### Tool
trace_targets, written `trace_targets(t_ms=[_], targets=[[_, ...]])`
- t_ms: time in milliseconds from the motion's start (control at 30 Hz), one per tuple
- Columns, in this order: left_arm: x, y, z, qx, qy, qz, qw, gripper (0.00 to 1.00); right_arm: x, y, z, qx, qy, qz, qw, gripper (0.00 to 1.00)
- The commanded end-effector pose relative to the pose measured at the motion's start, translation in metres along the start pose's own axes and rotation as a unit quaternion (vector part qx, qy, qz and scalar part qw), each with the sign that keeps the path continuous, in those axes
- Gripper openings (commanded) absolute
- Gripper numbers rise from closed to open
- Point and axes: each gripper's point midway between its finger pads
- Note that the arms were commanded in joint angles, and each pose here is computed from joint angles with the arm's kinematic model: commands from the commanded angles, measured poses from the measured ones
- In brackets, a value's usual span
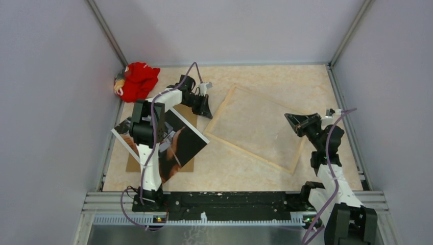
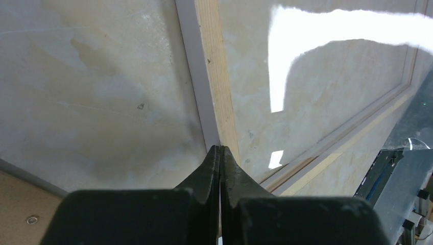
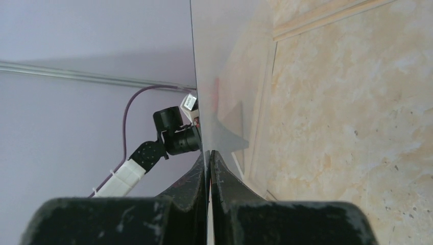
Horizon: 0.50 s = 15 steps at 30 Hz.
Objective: Put the photo into the frame
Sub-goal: Pick up the photo frame item from the photo frame.
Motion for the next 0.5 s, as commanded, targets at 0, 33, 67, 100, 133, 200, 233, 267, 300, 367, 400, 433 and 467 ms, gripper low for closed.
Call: trace_targets(t_ms=[0,33,67,100,133,200,233,267,300,367,400,433,467], targets=[[-0.009,0.004,-0.001,0.002,0.008,0.01,1.0,0.0,0.001,-0.006,-0.018,-0.038,-0.004,-0.011,0.999,0.0],[-0.01,0.004,-0.001,0.003,0.008,0.01,1.0,0.0,-0.001,-0.007,-0.027,-0.056,0.0,-0.007,0.998,0.0],[-0.01,0.004,-0.001,0.003,0.008,0.01,1.0,0.0,-0.002,-0.008,-0.032,-0.066,0.001,-0.006,0.998,0.0],[-0.01,0.004,-0.001,0.003,0.008,0.011,1.0,0.0,-0.004,-0.009,-0.037,-0.075,0.002,-0.005,0.997,0.0],[-0.01,0.004,-0.001,0.004,0.009,0.01,1.0,0.0,-0.004,-0.01,-0.04,-0.084,0.003,-0.005,0.996,0.0],[-0.01,0.003,-0.001,0.004,0.009,0.01,1.0,0.0,-0.003,-0.012,-0.045,-0.097,0.0,-0.008,0.995,0.0],[-0.01,0.003,-0.001,0.004,0.009,0.01,1.0,0.0,-0.003,-0.013,-0.046,-0.103,-0.002,-0.01,0.995,0.0],[-0.01,0.003,-0.002,0.003,0.009,0.01,1.0,0.0,-0.003,-0.014,-0.047,-0.106,-0.006,-0.011,0.994,0.0],[-0.009,0.003,-0.002,0.003,0.01,0.009,1.0,0.0,-0.002,-0.014,-0.047,-0.109,-0.007,-0.013,0.994,0.0],[-0.009,0.002,-0.002,0.003,0.01,0.009,1.0,0.0,-0.001,-0.015,-0.048,-0.114,-0.008,-0.016,0.993,0.0],[-0.009,0.002,-0.002,0.003,0.009,0.009,1.0,0.0,0.0,-0.015,-0.049,-0.118,-0.008,-0.017,0.993,0.0],[-0.009,0.003,-0.002,0.002,0.009,0.009,1.0,0.0,0.0,-0.016,-0.051,-0.125,-0.01,-0.019,0.992,0.0],[-0.01,0.003,-0.002,0.002,0.009,0.01,1.0,0.0,0.001,-0.017,-0.051,-0.127,-0.012,-0.021,0.992,0.0]])
Point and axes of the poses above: each gripper's point midway between its finger pads, its own y axis out along the fingers, its own z axis along the line the jaws close on, x = y × z, and after that the axes turned 3 degrees about y, right-handed
